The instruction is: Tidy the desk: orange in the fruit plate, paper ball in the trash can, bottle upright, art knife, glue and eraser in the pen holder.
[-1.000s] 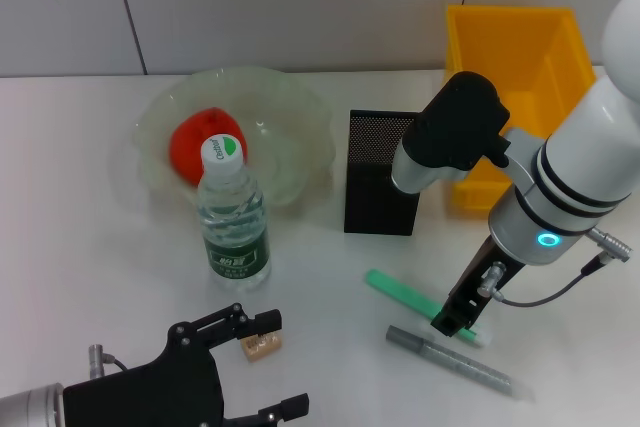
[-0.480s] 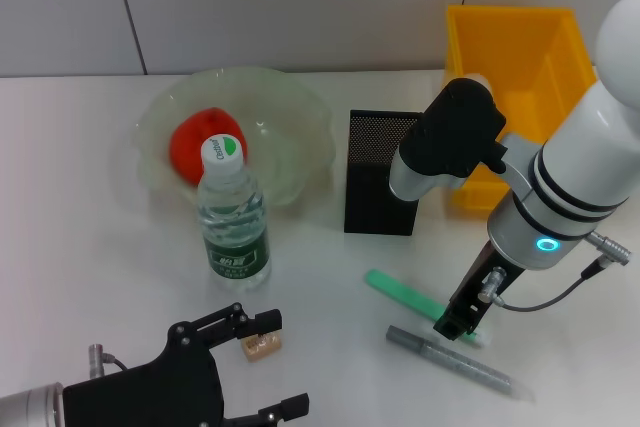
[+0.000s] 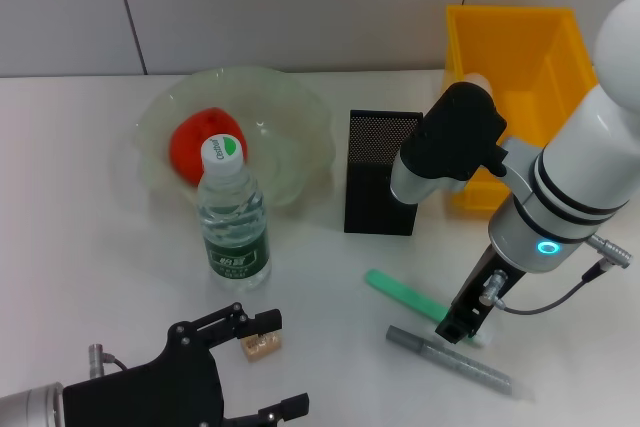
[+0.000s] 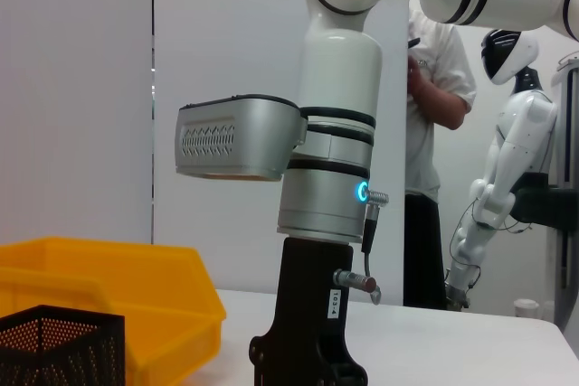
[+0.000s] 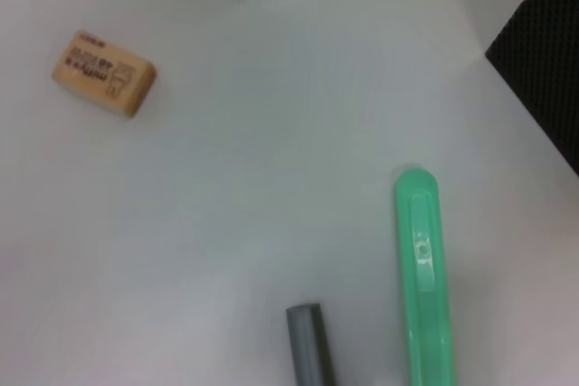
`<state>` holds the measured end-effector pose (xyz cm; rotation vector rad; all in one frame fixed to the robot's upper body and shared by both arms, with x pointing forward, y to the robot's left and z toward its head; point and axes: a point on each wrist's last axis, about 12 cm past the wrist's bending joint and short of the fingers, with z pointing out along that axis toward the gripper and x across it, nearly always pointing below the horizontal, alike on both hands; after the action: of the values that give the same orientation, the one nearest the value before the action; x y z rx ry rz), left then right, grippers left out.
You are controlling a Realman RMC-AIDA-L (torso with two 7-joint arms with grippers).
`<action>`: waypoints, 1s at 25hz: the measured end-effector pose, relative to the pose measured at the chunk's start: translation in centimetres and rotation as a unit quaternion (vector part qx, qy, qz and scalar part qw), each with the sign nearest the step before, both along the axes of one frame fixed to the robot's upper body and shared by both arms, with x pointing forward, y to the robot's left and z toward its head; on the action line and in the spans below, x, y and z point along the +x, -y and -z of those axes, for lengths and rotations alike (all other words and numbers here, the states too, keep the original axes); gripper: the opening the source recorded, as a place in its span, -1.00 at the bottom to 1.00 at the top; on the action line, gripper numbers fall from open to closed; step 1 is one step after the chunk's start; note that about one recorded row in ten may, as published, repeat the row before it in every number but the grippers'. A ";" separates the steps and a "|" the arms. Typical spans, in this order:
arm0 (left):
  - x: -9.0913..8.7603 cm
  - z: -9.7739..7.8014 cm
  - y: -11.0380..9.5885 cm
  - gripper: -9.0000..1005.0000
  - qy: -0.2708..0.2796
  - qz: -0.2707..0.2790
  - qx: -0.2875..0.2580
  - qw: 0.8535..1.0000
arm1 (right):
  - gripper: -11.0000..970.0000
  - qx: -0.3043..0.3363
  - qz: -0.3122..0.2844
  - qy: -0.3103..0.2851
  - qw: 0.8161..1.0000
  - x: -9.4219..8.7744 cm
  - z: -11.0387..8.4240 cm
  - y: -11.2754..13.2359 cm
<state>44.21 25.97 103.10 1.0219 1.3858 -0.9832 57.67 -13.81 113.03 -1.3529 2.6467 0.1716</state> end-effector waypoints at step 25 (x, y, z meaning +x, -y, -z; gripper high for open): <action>0.0 0.0 0.0 0.60 -0.001 0.000 0.000 1.000 | -0.59 -0.004 -0.006 0.002 1.000 0.0 0.2 0.0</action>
<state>44.17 25.97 103.06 1.0204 1.3875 -0.9842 57.65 -13.84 112.81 -1.3712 2.6392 0.1616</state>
